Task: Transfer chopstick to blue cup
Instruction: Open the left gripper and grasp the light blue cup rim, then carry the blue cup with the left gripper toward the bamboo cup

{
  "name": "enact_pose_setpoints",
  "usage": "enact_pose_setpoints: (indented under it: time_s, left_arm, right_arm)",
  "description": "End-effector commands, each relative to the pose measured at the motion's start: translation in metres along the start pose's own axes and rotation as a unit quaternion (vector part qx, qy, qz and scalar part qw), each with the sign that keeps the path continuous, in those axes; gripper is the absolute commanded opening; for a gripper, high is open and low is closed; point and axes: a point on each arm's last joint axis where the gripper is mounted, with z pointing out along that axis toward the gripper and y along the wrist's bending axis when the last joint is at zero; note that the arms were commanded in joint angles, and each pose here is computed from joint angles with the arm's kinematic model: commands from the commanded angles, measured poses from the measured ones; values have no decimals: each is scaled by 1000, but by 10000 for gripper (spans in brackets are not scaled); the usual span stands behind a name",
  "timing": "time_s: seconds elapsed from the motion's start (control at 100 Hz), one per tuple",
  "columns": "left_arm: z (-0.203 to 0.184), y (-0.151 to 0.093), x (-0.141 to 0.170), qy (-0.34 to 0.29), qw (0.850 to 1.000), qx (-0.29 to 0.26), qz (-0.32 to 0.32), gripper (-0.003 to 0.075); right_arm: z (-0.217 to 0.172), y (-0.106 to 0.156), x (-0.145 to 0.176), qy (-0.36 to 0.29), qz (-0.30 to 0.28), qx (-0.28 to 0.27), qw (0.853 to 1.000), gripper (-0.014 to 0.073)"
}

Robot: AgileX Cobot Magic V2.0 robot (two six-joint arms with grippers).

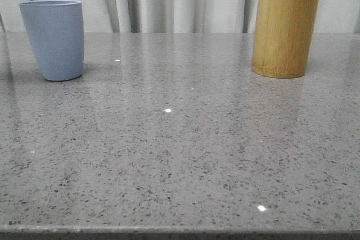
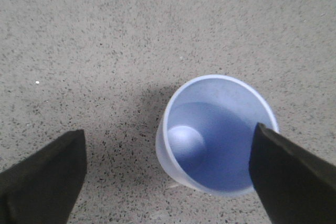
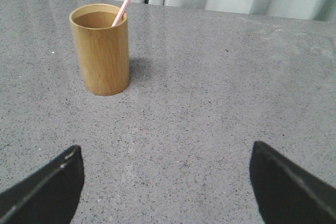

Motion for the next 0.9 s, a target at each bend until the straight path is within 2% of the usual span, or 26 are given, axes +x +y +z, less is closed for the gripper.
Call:
enact_pose_setpoints:
  time_s: [0.0, 0.34, 0.45, 0.52, 0.59, 0.64, 0.74, 0.89]
  left_arm:
    - [-8, -5, -14, -46, 999, 12, -3, 583]
    - [30, 3, -10, -5, 1000, 6, -13, 514]
    - [34, 3, -10, -1, 1000, 9, -18, 463]
    - [35, 3, -10, 1, 1000, 12, -22, 402]
    - [35, 2, -10, -1, 999, 18, -29, 306]
    - [35, 1, -11, -4, 999, 24, -35, 212]
    - [33, -4, -14, -10, 998, 47, -33, -22]
    - [22, -19, -24, -15, 996, 84, -19, -19]
  right_arm:
    - [-1, 0, -15, -42, -4, 3, 999, 634]
    - [-1, 0, -15, -43, -4, 3, 999, 634]
    - [-1, 0, -15, -43, -4, 3, 999, 634]
    - [-1, 0, -15, -43, -4, 3, 999, 634]
    - [-1, 0, -15, -43, -4, 3, 999, 634]
    - [-1, 0, -15, -43, -4, 3, 999, 634]
    - [-1, 0, -15, -43, -4, 3, 999, 634]
    - [-1, 0, -15, -43, -4, 3, 999, 634]
